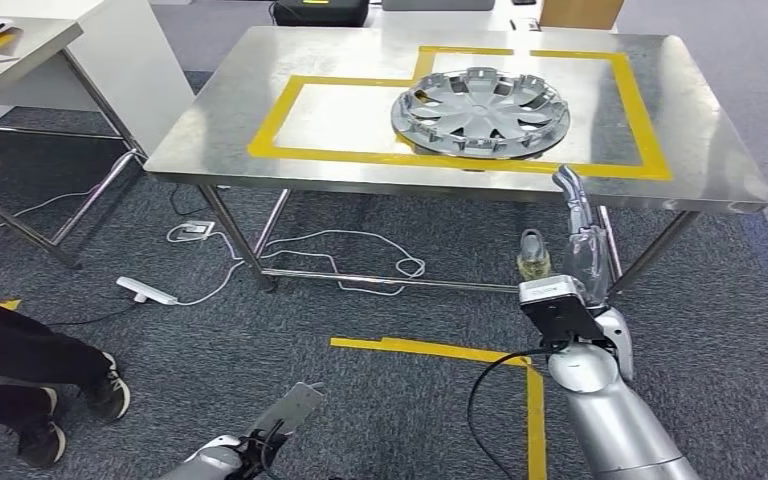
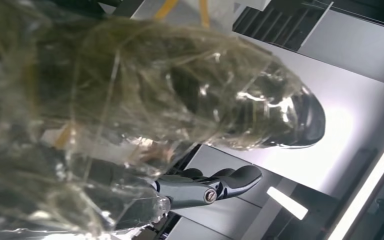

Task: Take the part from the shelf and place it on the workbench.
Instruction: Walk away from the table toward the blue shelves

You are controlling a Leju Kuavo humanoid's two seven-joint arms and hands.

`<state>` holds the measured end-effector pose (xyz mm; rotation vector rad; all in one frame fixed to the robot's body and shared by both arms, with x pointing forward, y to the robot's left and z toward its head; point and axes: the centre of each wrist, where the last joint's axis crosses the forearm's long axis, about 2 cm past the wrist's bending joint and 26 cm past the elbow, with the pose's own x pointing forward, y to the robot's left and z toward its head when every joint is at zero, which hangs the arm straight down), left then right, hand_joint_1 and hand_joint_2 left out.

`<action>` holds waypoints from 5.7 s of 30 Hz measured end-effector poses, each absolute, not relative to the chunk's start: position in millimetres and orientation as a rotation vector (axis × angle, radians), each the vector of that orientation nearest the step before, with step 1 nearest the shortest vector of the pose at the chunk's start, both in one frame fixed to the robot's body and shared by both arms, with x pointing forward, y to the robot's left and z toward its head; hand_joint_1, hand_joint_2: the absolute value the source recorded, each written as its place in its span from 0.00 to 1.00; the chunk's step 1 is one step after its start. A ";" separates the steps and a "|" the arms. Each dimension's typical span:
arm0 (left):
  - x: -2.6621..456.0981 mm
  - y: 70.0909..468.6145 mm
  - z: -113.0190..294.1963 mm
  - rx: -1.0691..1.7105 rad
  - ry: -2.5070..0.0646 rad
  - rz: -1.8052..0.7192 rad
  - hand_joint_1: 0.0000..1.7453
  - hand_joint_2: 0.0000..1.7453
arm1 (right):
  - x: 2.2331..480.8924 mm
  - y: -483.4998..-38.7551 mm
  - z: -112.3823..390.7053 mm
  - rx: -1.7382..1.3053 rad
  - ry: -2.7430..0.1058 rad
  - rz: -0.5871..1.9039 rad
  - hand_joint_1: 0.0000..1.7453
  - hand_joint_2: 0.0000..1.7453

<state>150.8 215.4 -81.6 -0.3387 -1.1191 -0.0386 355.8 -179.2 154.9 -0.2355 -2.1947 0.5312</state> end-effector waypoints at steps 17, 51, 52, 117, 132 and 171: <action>155.1 213.5 -79.9 -0.342 -1.128 -0.039 0.00 0.00 | 355.9 -179.6 155.1 -0.232 -2.193 0.535 0.00 0.00; 148.3 218.2 -83.0 -0.302 -1.119 -0.002 0.00 0.00 | 354.0 -180.0 151.1 -0.229 -2.174 0.533 0.00 0.00; 148.6 218.2 -82.9 -0.302 -1.119 -0.002 0.00 0.00 | 354.5 -180.0 151.8 -0.230 -2.176 0.533 0.00 0.00; 141.6 222.5 -85.8 -0.244 -1.106 -0.013 0.00 0.00 | 351.6 -183.3 142.8 -0.225 -2.153 0.526 0.00 0.00; 141.7 224.0 -86.0 -0.237 -1.106 -0.025 0.00 0.00 | 351.3 -183.6 141.9 -0.227 -2.152 0.526 0.00 0.00; 142.4 223.1 -85.7 -0.238 -1.104 -0.046 0.00 0.00 | 350.7 -185.1 140.0 -0.226 -2.145 0.531 0.00 0.00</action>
